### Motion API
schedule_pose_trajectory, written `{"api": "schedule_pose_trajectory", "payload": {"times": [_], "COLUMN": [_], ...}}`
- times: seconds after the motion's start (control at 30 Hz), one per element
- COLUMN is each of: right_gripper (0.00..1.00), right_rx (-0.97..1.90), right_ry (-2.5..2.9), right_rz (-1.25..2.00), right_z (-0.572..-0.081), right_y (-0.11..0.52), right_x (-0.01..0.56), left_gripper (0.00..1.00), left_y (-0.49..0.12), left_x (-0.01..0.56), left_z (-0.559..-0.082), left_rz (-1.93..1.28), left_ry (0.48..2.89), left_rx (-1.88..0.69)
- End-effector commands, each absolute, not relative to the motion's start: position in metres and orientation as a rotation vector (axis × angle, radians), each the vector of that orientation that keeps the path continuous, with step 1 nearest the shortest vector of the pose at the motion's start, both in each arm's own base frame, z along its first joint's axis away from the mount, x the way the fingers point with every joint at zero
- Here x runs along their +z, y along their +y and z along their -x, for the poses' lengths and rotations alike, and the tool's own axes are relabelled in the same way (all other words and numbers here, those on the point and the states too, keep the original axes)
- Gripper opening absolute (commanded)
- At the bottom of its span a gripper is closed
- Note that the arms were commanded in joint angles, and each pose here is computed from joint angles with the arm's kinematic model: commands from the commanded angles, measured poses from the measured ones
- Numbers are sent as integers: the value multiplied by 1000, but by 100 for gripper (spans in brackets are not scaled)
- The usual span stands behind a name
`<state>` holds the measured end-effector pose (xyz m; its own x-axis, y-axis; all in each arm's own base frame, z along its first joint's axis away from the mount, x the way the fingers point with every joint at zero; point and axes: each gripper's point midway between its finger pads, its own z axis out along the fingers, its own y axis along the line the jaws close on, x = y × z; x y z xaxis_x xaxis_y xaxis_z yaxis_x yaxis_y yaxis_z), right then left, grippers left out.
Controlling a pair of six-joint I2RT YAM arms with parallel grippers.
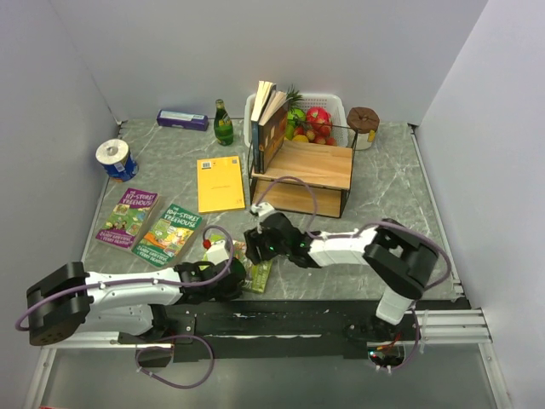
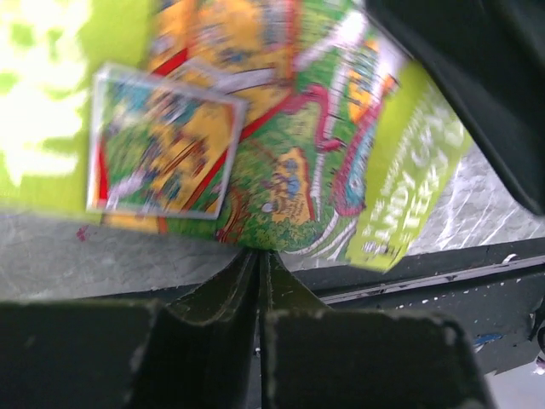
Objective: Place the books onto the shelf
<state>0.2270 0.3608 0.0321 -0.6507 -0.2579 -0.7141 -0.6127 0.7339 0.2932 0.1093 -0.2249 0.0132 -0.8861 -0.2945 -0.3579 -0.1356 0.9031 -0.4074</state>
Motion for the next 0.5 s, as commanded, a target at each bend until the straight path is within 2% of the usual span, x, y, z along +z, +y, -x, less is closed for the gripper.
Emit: {"api": "schedule_pose_trajectory", "payload": {"times": [0.0, 0.27, 0.4, 0.47], "right_gripper": [66, 67, 71, 73], "right_rx": [887, 983, 909, 703], "right_ry": [2418, 2351, 2308, 2331], "right_rz": [864, 971, 773, 613], "right_z": [-132, -69, -89, -118], "right_y": [340, 323, 310, 287], "right_x": [10, 34, 55, 53], "left_gripper": [13, 18, 19, 19], "left_y": [-185, -188, -188, -182], "left_x": [-8, 11, 27, 47], "left_z": [-113, -133, -151, -161], "left_rz": [329, 316, 310, 318], "left_ry": [2634, 2545, 2478, 2416], "left_rx": [-272, -224, -131, -67]}}
